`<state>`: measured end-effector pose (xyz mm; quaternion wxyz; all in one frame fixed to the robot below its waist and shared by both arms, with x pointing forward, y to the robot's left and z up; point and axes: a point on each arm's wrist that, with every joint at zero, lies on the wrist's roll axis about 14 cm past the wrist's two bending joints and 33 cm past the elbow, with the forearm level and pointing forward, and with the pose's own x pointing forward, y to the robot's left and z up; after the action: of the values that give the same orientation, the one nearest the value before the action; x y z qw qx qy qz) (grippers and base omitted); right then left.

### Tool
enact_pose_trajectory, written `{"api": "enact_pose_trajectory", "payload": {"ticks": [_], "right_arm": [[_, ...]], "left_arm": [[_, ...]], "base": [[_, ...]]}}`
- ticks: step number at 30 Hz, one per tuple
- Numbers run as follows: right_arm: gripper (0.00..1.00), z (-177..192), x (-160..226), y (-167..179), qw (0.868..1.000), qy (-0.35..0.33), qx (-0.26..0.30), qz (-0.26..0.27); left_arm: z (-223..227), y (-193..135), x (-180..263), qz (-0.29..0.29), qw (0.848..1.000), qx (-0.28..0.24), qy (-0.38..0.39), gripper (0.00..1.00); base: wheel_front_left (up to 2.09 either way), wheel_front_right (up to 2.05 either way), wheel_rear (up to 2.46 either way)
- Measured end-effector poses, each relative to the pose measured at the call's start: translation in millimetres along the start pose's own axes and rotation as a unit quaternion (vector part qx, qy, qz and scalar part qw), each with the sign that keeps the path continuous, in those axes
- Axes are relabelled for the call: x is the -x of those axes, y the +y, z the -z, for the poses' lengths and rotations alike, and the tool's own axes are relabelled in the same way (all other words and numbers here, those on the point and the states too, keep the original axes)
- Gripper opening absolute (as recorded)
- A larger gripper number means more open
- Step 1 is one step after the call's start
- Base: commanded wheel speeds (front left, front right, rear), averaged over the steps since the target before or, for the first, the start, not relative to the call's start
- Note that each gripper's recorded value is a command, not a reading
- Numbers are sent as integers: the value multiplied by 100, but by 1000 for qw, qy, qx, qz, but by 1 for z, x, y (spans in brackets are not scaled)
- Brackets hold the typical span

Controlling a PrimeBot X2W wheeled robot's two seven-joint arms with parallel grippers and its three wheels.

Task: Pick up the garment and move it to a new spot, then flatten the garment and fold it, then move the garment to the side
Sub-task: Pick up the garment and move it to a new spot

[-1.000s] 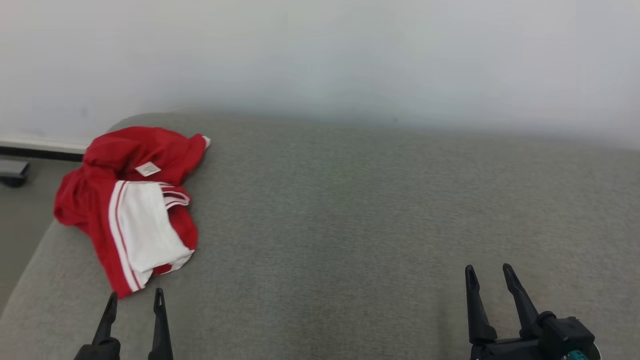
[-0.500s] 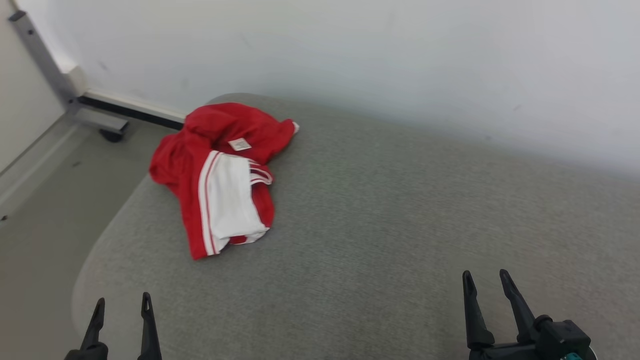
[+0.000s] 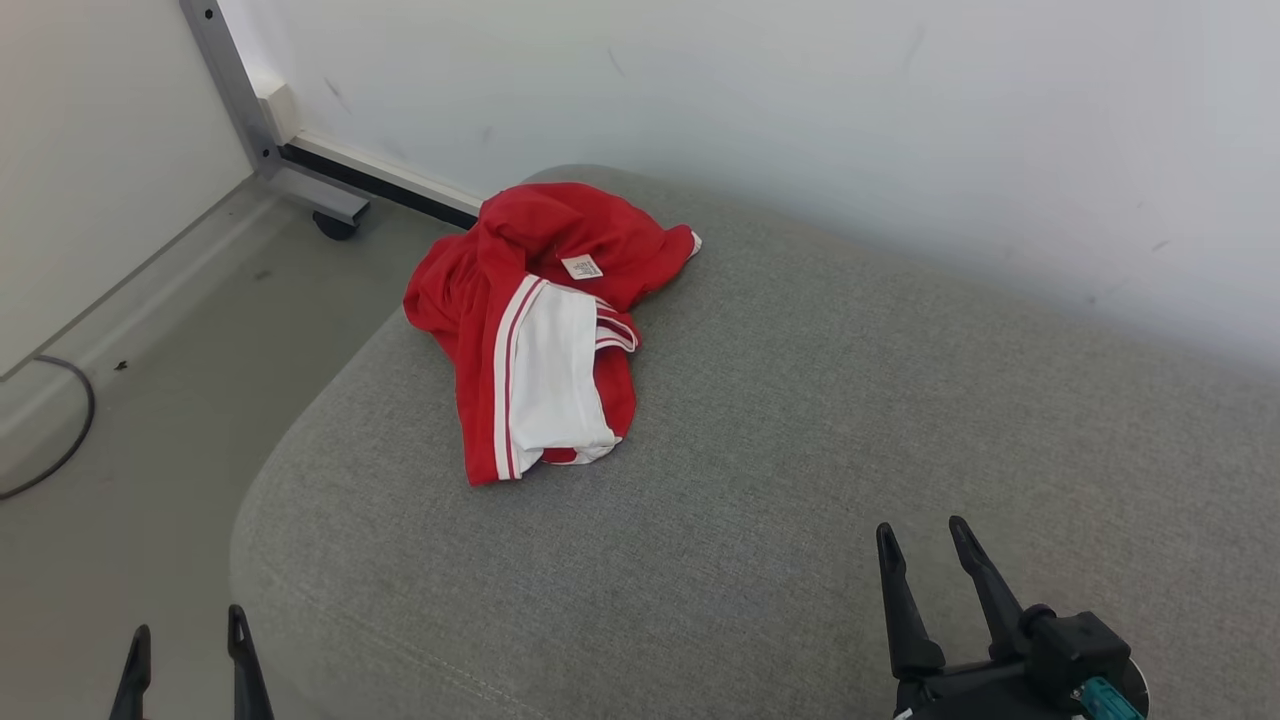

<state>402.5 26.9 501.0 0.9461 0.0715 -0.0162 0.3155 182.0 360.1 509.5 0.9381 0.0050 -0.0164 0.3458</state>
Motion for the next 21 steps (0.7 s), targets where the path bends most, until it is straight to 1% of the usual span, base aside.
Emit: {"api": "enact_pose_trajectory", "payload": {"ticks": [7, 11, 16, 21], "right_arm": [[100, 1, -5, 4, 1000, 2, 2, -7], [100, -1, -3, -1, 1000, 0, 5, 1], [100, -3, 7, -20, 999, -2, 12, 30], [100, -19, 9, -37, 998, -20, 36, 52]], "left_arm": [[-2, 6, 3, -13, 1000, -2, -4, 100], [-7, 5, -2, -10, 1000, -3, -13, 100], [-23, -9, -27, 22, 999, 3, -36, 100], [-72, -24, -74, 53, 993, 21, -100, 100]], "base": [[0, 0, 0], [0, 0, 0], [0, 0, 0], [0, 0, 0]]}}
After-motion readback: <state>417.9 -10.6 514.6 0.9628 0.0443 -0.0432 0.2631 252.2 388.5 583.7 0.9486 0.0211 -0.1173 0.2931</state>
